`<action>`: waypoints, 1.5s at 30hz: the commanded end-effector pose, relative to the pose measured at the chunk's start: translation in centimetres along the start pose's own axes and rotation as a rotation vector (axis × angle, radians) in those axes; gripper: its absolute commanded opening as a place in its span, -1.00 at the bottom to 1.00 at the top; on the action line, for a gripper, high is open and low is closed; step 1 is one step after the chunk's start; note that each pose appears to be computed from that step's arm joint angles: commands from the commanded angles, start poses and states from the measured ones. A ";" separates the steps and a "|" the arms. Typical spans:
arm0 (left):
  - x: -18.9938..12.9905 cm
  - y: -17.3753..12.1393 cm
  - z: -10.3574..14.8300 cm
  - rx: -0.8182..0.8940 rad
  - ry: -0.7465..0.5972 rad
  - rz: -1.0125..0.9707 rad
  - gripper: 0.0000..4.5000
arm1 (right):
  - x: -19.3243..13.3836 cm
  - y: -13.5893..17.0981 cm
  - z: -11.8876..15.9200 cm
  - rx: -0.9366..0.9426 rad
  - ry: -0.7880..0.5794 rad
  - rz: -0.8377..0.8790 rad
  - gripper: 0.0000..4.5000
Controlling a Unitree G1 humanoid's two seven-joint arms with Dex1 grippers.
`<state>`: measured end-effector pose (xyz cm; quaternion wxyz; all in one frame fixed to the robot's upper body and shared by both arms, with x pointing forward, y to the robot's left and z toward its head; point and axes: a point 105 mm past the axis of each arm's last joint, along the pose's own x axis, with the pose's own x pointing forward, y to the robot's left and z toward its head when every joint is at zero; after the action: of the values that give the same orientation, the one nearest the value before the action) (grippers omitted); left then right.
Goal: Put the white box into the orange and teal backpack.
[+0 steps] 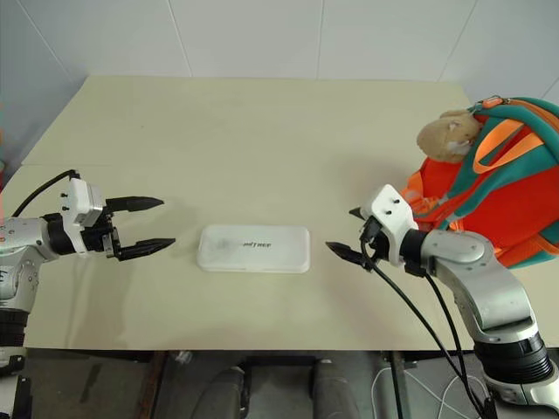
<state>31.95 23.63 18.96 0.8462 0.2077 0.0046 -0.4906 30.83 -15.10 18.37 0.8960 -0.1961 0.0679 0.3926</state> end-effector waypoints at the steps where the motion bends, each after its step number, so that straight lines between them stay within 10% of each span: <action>1: 0.5 0.2 0.6 0.029 -0.015 -0.011 1.00 | -0.9 -0.4 1.2 -0.044 -0.030 -0.034 0.99; 11: 1.2 0.7 0.6 -0.007 -0.039 0.021 1.00 | -0.5 -1.0 0.8 -0.067 0.026 -0.062 0.99; 28: 1.5 -2.2 -4.1 -0.657 0.326 0.039 1.00 | 4.6 -0.5 -1.3 -0.196 0.084 -0.111 0.99; 45: 3.3 -0.9 -4.8 -1.212 0.041 0.000 1.00 | 6.0 0.7 -1.8 -0.175 0.059 -0.098 0.99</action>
<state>33.88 22.63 13.75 0.8204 -0.2972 0.2936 -0.3904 34.42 -11.58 13.89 0.8891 -0.2857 0.0738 0.3500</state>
